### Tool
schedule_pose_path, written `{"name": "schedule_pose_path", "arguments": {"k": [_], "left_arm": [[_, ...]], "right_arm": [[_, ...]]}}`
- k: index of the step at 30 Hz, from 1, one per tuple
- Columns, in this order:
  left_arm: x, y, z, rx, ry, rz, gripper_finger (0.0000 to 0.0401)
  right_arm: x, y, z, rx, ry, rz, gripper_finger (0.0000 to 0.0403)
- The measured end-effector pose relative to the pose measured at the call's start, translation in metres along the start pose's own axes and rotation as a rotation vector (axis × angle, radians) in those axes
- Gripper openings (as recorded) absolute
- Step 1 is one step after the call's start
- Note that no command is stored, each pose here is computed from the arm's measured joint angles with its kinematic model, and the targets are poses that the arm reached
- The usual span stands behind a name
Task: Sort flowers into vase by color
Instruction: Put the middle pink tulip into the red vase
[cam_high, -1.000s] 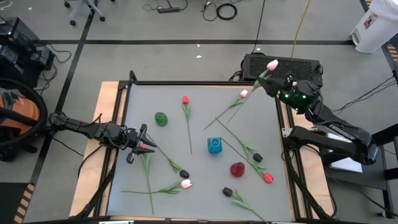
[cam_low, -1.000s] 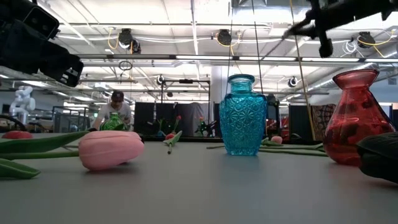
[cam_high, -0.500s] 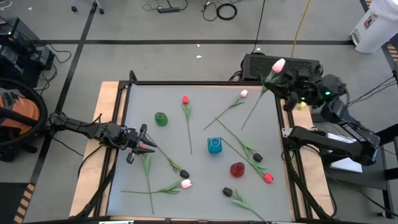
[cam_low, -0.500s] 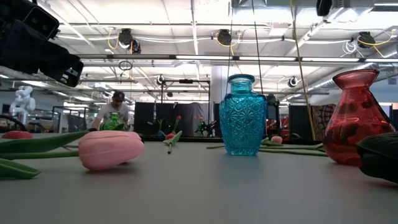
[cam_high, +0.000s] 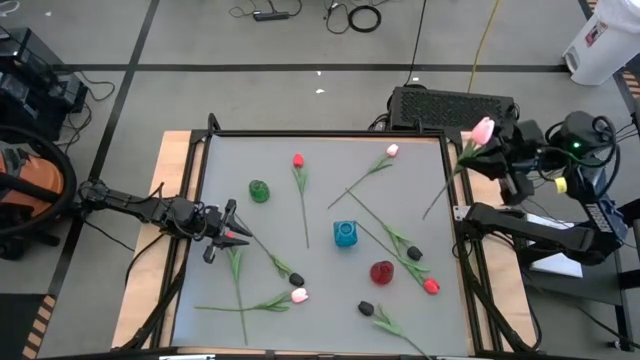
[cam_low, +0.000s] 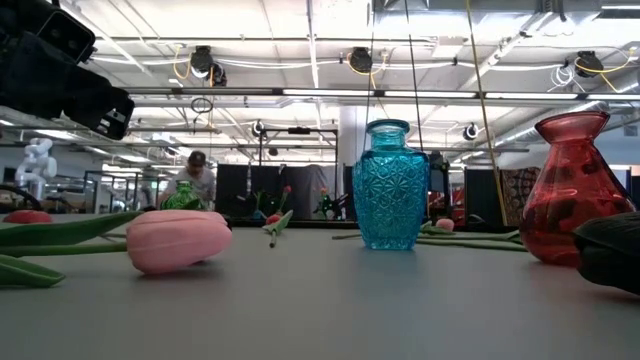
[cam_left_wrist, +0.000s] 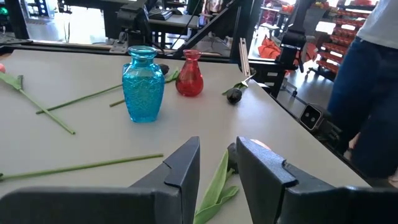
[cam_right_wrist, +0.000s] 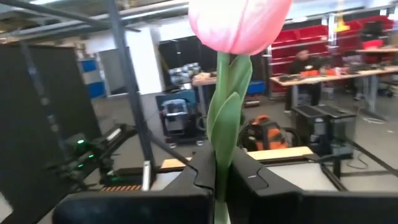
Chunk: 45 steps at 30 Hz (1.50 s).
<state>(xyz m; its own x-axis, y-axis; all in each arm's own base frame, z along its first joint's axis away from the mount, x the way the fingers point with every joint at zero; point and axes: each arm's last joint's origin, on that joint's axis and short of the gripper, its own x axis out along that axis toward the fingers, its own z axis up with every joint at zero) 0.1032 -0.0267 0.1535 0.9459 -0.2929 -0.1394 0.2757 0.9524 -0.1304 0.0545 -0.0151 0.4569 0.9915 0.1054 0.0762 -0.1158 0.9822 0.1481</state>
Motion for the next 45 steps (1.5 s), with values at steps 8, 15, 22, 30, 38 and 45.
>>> {"name": "schedule_pose_path", "arguments": {"k": [8, 15, 22, 30, 38, 45], "left_arm": [[0.0, 0.0, 0.0, 0.0, 0.0, 0.0, 0.0112], [0.0, 0.0, 0.0, 0.0, 0.0, 0.0, 0.0112], [0.0, 0.0, 0.0, 0.0, 0.0, 0.0, 0.0112], [0.0, 0.0, 0.0, 0.0, 0.0, 0.0, 0.0112], [0.0, 0.0, 0.0, 0.0, 0.0, 0.0, 0.0112], [0.0, 0.0, 0.0, 0.0, 0.0, 0.0, 0.0112]], "right_arm": [[0.0, -0.001, -0.008, -0.004, 0.07, 0.002, 0.0008], [0.002, -0.007, -0.019, -0.018, 0.139, -0.055, 0.0008], [0.016, -0.024, -0.044, 0.04, 0.187, -0.033, 0.0003], [0.027, -0.028, -0.058, 0.035, 0.195, 0.035, 0.0003], [0.03, -0.019, -0.059, 0.032, 0.202, 0.131, 0.0003], [0.029, -0.003, -0.059, 0.035, 0.204, 0.295, 0.0002]]}}
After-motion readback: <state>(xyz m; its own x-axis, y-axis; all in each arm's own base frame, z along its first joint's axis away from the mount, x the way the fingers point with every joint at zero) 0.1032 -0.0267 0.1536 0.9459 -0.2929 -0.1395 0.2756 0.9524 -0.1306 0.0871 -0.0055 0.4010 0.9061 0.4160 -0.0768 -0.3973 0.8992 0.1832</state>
